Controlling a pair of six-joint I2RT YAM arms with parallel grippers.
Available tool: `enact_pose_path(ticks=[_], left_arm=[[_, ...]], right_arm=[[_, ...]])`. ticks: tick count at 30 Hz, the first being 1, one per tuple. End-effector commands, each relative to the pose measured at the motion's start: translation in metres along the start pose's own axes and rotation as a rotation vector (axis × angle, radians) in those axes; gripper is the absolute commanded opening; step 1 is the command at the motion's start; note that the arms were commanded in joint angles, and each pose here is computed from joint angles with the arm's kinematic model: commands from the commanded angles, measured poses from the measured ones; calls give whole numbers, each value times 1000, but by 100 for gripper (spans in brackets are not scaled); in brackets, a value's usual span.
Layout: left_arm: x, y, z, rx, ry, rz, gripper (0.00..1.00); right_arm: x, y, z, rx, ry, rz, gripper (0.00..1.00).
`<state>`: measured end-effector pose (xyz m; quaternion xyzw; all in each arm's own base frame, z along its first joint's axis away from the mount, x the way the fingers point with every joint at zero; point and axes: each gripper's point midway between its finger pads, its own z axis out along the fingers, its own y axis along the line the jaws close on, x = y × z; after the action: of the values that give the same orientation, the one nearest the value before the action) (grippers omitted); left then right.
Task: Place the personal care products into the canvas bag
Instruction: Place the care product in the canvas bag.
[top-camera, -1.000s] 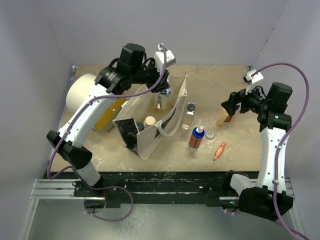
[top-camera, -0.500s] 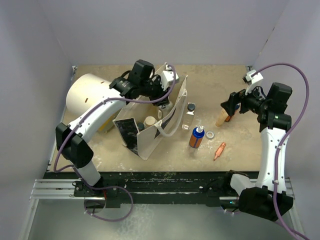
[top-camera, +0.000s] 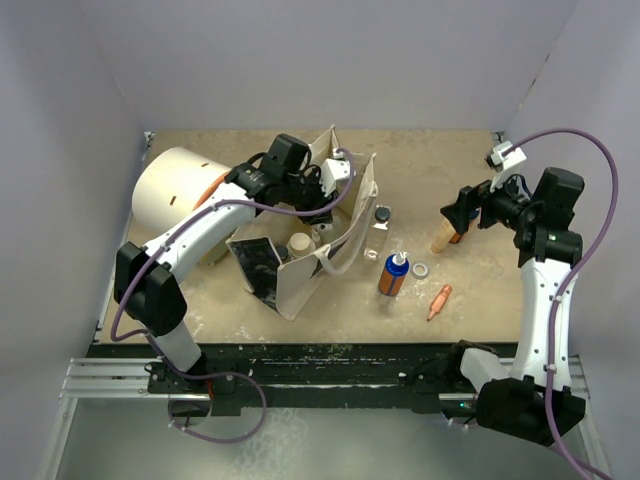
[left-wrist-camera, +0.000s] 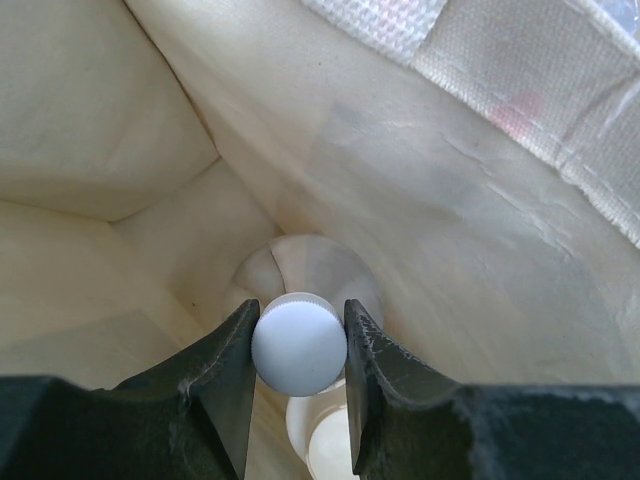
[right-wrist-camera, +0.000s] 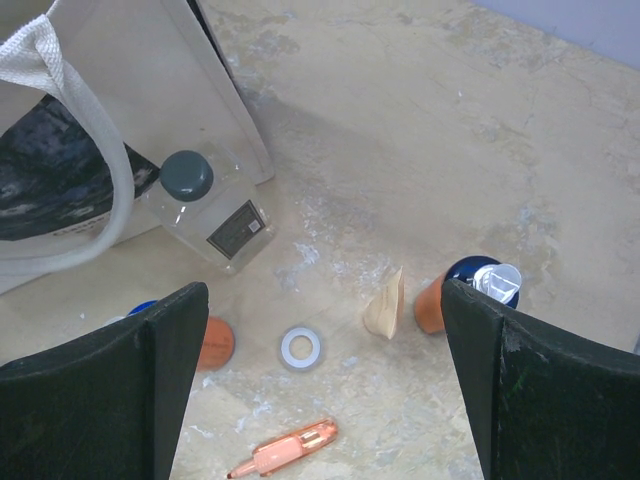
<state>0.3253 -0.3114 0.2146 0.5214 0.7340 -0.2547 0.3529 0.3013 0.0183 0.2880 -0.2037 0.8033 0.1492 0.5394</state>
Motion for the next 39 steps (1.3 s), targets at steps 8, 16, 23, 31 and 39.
enact_pose_path(ticks=[8,16,23,31,39], left_arm=[[-24,-18,-33,38,-56,80,0],[-19,-21,-35,50,-33,76,0],[5,-26,-21,90,25,66,0],[31,-33,3,135,51,65,12],[41,-39,12,131,54,90,27]], right_arm=[[-9,3,-1,-19,-36,-10,100],[-9,4,-1,-21,-36,-8,100],[-8,5,-2,-16,-39,-12,100],[-8,5,-2,-16,-39,-11,100],[-8,4,-2,-16,-37,-9,100]])
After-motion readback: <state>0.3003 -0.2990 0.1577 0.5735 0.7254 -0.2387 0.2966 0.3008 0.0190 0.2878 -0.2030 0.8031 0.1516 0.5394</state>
